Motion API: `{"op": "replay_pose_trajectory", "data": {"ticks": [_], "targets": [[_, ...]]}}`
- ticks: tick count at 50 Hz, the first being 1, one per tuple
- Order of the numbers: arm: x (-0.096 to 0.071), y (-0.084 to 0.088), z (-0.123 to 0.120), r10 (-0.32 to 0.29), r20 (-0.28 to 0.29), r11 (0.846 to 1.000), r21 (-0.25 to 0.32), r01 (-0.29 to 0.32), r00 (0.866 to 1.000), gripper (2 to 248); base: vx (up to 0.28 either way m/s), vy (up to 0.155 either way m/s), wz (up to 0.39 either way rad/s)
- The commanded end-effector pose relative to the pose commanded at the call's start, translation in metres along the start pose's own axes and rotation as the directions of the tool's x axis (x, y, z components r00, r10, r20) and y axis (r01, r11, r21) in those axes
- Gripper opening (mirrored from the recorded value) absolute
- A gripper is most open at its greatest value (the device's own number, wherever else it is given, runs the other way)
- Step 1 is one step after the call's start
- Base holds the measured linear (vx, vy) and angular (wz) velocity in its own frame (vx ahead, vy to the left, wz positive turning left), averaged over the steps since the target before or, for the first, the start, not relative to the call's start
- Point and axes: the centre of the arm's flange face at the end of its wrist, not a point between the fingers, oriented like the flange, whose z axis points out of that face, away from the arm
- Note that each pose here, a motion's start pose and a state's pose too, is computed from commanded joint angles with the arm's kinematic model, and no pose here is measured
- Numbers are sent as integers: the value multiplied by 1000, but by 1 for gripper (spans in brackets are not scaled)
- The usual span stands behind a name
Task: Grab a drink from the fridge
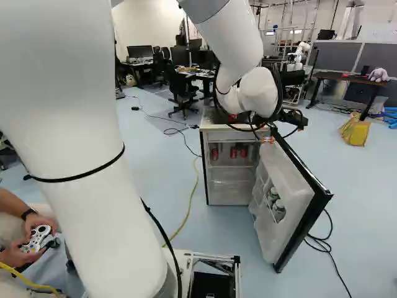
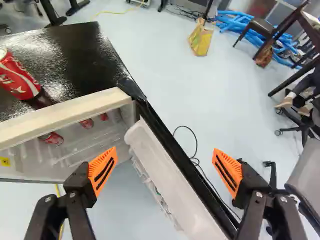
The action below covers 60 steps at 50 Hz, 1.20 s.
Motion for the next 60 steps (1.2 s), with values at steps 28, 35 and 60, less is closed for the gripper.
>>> {"op": "replay_pose_trajectory", "data": {"ticks": [28,35,60], "targets": [[7,54,-11,166,119,980,-127,-151,979,247,0,0,0],[10,65,-12,208,146,971,-153,-186,967,247,0,0,0],[12,98,11,357,279,926,-229,-300,891,247,0,0,0]]}}
